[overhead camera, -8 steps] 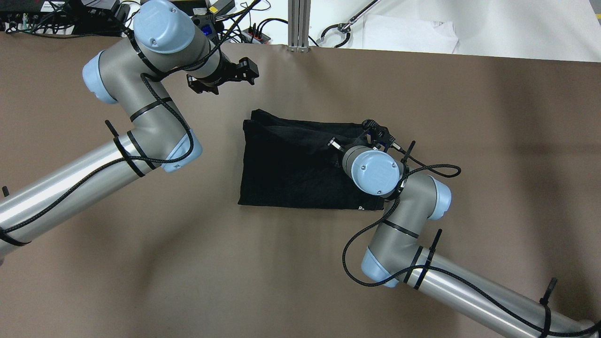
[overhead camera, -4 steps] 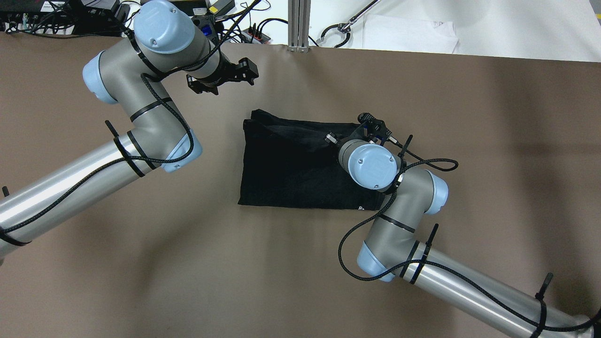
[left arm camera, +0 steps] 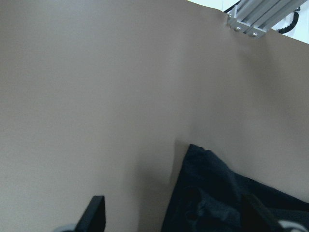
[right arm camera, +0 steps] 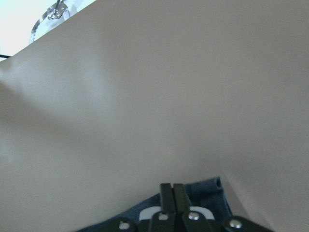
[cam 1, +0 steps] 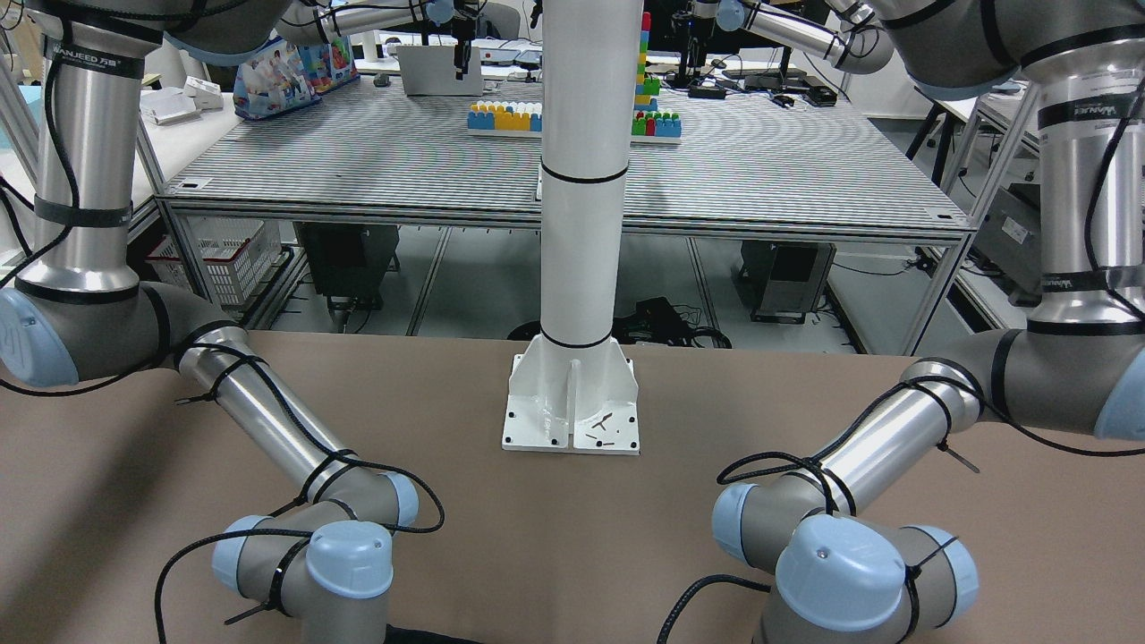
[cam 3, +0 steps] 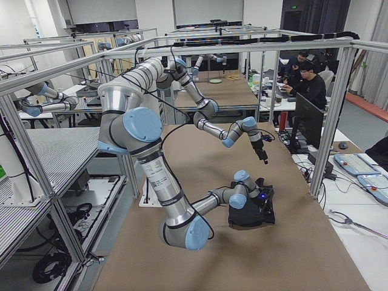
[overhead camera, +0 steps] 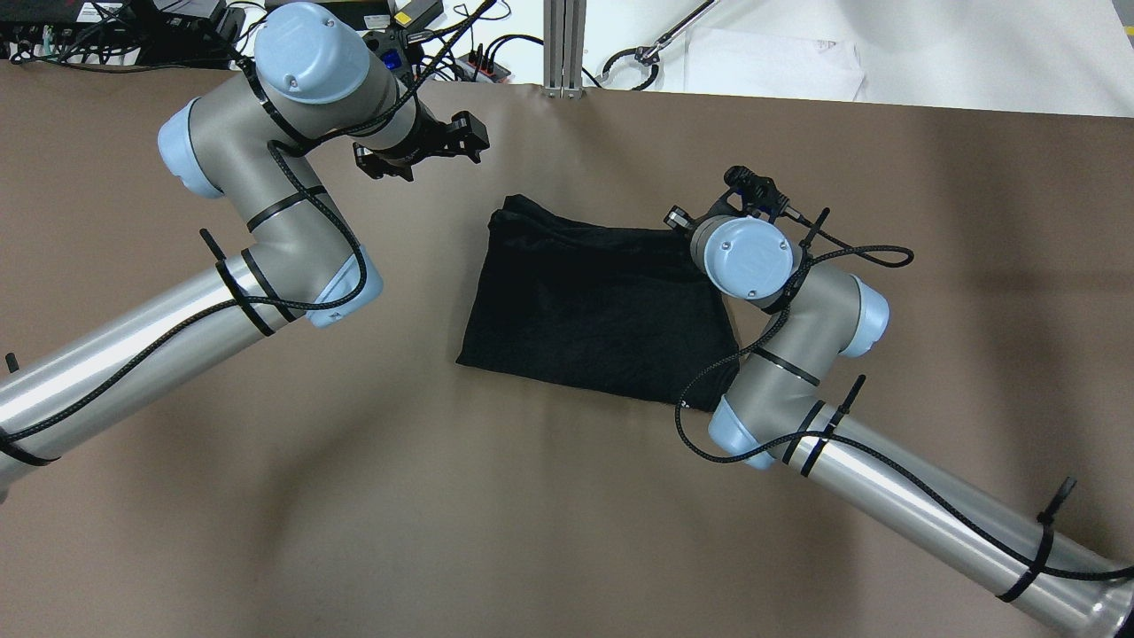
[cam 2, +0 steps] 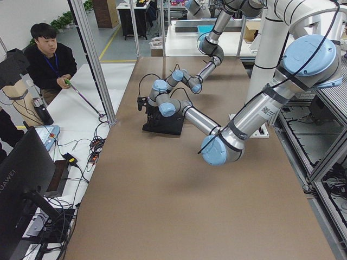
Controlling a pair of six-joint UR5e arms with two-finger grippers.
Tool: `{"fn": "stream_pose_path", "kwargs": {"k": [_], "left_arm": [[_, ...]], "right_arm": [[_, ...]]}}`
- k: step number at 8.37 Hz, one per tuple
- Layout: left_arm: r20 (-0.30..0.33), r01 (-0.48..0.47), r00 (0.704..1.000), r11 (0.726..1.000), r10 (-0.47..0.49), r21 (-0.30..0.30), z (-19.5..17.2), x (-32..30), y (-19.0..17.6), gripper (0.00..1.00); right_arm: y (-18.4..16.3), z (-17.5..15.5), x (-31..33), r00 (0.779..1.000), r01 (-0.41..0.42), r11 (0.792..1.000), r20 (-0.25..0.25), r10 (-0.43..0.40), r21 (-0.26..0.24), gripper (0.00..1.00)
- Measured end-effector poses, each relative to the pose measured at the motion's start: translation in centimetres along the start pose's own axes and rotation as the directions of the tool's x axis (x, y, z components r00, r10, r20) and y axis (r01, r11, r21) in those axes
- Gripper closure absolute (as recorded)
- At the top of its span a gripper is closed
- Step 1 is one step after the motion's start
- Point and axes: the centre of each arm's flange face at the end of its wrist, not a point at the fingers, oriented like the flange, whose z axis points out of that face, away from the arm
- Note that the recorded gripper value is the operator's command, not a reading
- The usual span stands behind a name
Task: Fold clothes
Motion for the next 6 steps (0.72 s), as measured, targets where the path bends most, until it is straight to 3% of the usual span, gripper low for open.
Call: {"fn": "stream_pose_path", "kwargs": {"k": [1,3,6], "left_arm": [[0.003,0.0,1.0,1.0,0.0,-0.003,0.2,-0.2,0.2,0.0],[0.001,-0.001,1.0,1.0,0.001,-0.003,0.5,-0.7,0.3,0.0],[0.002,-0.015,1.0,1.0,0.015,0.0,0.5,-1.1,0.0,0.0]], "right_arm": [[-1.6,1.0,0.8,1.0,0.019,1.0,-0.024,-0.019,0.017,0.07],[-2.7,1.5,0.9,0.996,0.087,0.996,-0.037,-0.086,0.025,0.06],[-3.6,-0.3,-1.2,0.98,0.199,0.979,0.008,-0.198,-0.038,0.06]]}}
